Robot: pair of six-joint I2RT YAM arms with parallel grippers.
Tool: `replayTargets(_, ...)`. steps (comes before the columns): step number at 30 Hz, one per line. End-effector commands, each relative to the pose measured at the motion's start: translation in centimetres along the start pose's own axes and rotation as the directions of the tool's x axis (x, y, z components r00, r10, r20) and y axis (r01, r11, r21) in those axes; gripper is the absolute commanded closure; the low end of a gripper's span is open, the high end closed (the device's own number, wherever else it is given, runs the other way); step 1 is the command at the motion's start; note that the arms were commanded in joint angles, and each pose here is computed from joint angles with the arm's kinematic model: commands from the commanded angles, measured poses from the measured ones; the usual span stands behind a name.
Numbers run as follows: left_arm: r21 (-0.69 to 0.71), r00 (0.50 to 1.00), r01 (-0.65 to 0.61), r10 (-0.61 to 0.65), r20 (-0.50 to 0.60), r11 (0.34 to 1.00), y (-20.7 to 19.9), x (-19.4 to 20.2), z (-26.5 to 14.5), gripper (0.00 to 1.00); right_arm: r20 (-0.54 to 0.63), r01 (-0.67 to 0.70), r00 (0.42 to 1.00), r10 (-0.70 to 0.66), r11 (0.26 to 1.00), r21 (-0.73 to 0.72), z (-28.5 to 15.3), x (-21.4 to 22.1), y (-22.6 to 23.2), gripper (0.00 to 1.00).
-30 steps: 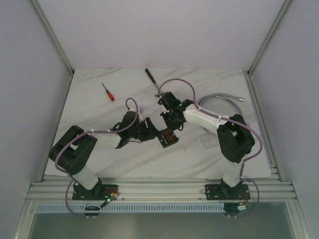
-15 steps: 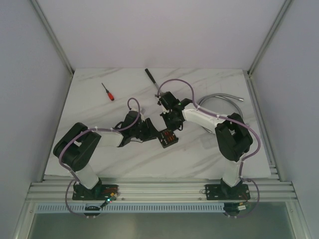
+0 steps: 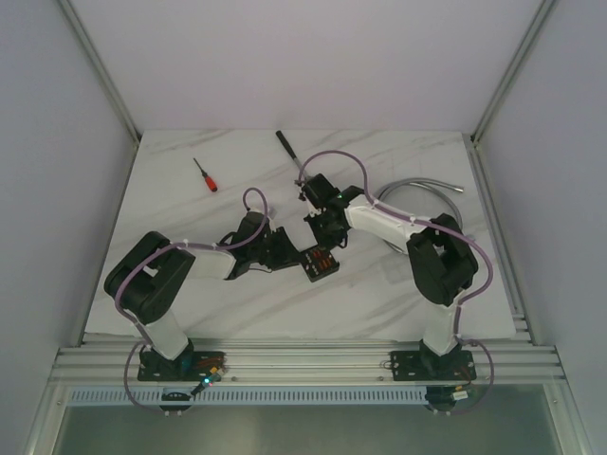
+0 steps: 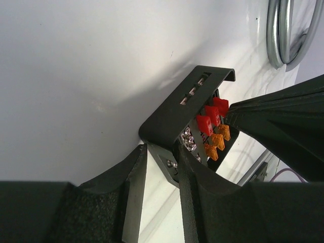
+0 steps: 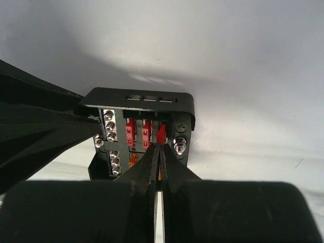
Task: Snap on the fuse box
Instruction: Install the fuse at the fuse box base.
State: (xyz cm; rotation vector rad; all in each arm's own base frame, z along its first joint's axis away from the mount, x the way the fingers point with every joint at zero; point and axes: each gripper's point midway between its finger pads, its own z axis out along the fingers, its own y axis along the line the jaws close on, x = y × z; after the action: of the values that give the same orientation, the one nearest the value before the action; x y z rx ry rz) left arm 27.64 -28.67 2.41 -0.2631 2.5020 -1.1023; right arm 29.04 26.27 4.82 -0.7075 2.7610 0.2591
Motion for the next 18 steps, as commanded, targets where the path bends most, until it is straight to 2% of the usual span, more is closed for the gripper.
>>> replayTargets(1, -0.016, 1.0, 0.003, -0.003, -0.011, 1.0, 0.1, 0.1, 0.3, 0.61, -0.217, 0.033, 0.976, -0.013, 0.995, 0.089, 3.8, 5.3, -2.3, 1.0)
replayTargets(8, -0.013, 1.0, -0.003, 0.003, -0.012, 1.0, 0.1, 0.2, 0.2, 0.63, -0.291, 0.048, 0.957, -0.008, 0.991, 0.128, 6.2, 6.7, -3.4, 1.0)
replayTargets(18, 0.0, 1.0, -0.015, 0.015, -0.027, 1.0, -0.3, 0.5, 0.5, 0.64, -0.313, 0.047, 0.95, 0.003, 0.988, 0.15, 8.4, 6.1, -3.9, 1.0)
